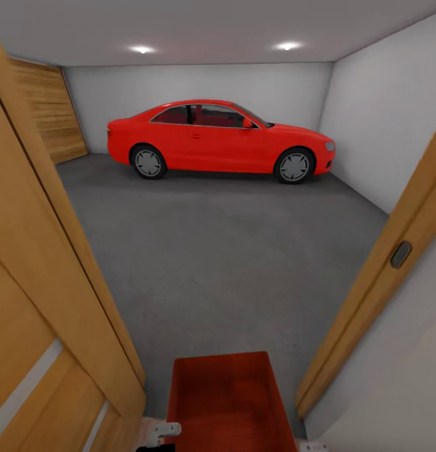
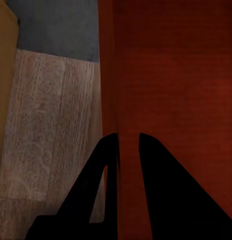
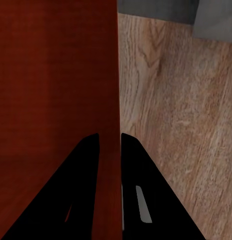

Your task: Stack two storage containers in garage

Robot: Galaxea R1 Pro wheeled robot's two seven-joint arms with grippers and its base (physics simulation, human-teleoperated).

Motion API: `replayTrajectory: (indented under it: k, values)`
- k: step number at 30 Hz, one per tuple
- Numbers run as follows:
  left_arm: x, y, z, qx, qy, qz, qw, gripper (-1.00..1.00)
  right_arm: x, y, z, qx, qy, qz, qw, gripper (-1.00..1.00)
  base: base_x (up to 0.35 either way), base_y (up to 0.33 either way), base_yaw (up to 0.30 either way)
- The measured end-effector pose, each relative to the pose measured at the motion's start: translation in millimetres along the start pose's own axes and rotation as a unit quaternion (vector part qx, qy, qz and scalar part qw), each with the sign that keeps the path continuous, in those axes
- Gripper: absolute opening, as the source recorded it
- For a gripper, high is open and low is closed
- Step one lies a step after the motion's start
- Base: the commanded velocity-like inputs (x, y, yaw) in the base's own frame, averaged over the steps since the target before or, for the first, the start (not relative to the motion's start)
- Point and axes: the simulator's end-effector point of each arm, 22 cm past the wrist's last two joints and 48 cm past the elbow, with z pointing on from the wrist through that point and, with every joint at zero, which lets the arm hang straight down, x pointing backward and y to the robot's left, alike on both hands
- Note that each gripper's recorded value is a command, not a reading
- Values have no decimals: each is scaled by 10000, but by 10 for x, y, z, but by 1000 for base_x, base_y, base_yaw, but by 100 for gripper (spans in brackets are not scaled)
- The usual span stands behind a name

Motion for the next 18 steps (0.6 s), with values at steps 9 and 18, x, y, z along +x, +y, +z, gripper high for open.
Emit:
replayTrajectory:
  k: [9, 18]
  values:
    - [-6, 0, 0, 1, -12, 0, 10000, -100, -6, 0, 0, 1, -14, 1, 10000, -100, 262, 0, 0]
    - [-16, 0, 0, 3, -36, -2, 10000, -100, -20, 0, -1, 4, -41, -1, 10000, -100, 265, 0, 0]
